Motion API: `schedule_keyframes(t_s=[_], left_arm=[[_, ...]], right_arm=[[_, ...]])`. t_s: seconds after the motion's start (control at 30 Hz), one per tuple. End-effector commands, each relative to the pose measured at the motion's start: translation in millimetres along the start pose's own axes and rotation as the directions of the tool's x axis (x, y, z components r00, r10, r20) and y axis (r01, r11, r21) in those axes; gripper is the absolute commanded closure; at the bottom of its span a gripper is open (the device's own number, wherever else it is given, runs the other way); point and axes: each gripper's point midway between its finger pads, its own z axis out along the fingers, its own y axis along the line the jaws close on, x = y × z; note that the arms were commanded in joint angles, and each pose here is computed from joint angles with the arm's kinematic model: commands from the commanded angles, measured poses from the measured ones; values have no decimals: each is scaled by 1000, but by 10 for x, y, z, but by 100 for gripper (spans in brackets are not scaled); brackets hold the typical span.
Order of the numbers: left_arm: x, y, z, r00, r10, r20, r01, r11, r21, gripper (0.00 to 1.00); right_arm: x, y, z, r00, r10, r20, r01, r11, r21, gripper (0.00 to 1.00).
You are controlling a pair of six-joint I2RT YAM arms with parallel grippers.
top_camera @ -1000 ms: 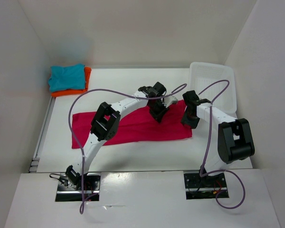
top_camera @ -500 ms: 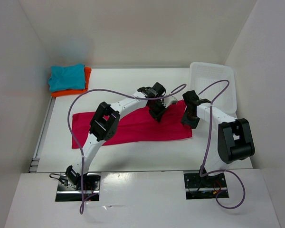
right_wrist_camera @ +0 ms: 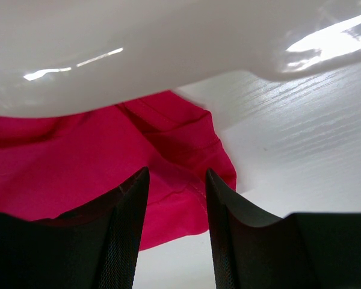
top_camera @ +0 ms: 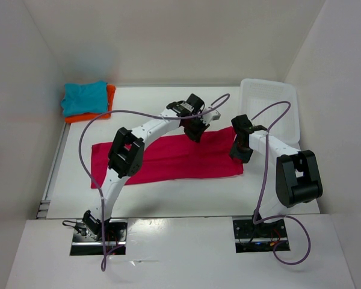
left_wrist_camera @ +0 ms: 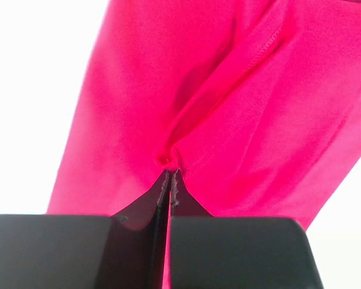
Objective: Fold and stack the t-shirts
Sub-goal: Fold the other side of the tshirt into a rectangle
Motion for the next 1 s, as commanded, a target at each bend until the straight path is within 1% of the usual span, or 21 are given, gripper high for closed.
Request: schedule_keyframes(t_s=[0.0,0.17,0.3,0.43,0.57,0.7,0.87,0.93,0.97], left_arm=[[-319,126,-334,996,14,93,-7,997,-75,100],[-239,273,-334,997,-6,78,16,990,-138,100],[-123,298,-269,998,-27,53,35,988,-150,100],[59,324,-208,998,-60,13,62,983,-172,100],[182,429,-225,994,-107,7,106,973,-203,100],[152,414,-260,992,-123,20,125,971,-204,99],[66,470,-426,990,-135,51,143,955,-260,98],[71,488,-431,990,-135,50,144,952,-271,93],[71,488,-431,990,-135,50,144,952,-271,88]], right_arm=[[-110,47,-120,999,0,38,0,1000,-17,53],[-110,47,-120,999,0,38,0,1000,-17,53],[-97,43,-98,1000,-2,31,2,1000,-11,53],[-97,43,-98,1000,-2,31,2,1000,-11,53],[-97,43,-98,1000,-2,31,2,1000,-11,53],[-97,43,-98,1000,-2,31,2,1000,-11,53],[-97,43,-98,1000,-2,31,2,1000,-11,53],[-97,39,-98,999,-11,31,11,1000,-11,53],[-97,39,-98,999,-11,31,11,1000,-11,53]])
